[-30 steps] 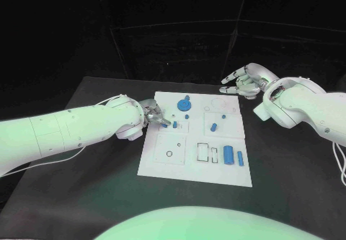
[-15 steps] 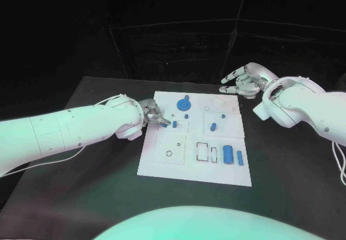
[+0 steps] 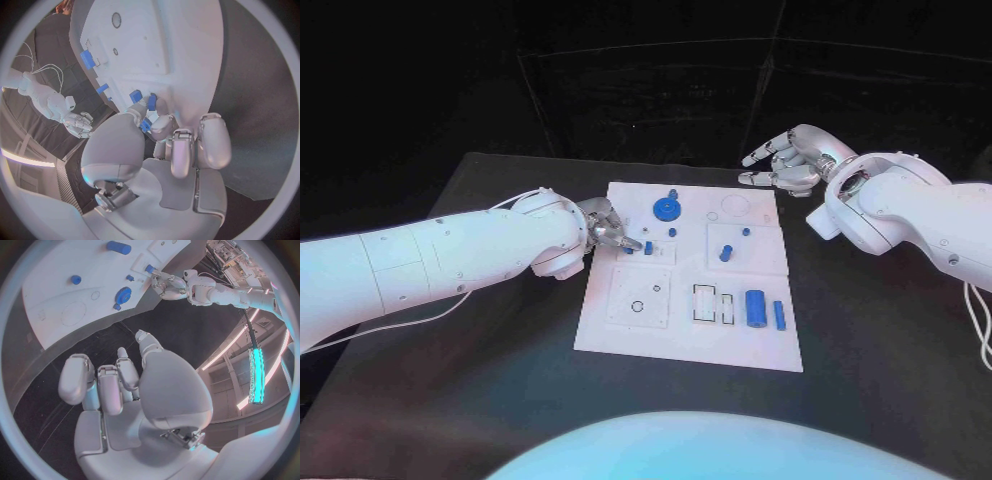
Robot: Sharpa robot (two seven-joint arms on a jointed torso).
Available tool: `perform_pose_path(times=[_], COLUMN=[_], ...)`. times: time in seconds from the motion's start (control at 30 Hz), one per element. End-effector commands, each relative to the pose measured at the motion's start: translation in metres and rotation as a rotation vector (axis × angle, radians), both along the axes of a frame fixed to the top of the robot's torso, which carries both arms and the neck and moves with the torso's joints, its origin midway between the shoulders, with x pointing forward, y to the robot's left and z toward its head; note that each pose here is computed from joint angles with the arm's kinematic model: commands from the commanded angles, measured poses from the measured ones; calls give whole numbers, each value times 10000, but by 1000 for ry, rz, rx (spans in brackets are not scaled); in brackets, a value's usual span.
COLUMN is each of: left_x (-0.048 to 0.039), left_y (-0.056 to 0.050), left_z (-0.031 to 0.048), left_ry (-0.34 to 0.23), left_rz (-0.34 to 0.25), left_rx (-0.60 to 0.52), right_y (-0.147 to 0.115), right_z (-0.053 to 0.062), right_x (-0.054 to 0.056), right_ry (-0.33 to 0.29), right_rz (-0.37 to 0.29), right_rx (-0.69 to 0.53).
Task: Assemble the parts on the task board
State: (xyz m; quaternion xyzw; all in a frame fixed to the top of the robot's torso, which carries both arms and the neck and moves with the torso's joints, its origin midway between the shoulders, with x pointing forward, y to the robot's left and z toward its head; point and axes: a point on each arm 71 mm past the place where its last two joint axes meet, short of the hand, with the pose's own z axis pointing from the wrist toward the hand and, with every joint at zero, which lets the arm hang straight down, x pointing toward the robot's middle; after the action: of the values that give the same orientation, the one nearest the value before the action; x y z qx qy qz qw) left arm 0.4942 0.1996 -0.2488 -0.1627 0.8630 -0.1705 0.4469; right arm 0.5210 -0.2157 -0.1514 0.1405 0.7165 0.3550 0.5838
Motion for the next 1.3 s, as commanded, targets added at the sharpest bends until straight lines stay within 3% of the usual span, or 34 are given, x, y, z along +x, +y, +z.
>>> perform_pose_path(times=[0.03, 0.53, 1.3], left_x=[-2, 8, 11], left_y=[-8, -14, -17], left_z=[-3, 13, 51], left_ry=[8, -11, 10], left_rz=[-7, 12, -4], left_rx=[8, -4, -3], right_y=[6, -6, 10], right_z=[21, 21, 10], right_x=[-1, 9, 28], right_ry=[-10, -14, -10], right_rz=[2, -6, -1], right_rx=[5, 3, 0])
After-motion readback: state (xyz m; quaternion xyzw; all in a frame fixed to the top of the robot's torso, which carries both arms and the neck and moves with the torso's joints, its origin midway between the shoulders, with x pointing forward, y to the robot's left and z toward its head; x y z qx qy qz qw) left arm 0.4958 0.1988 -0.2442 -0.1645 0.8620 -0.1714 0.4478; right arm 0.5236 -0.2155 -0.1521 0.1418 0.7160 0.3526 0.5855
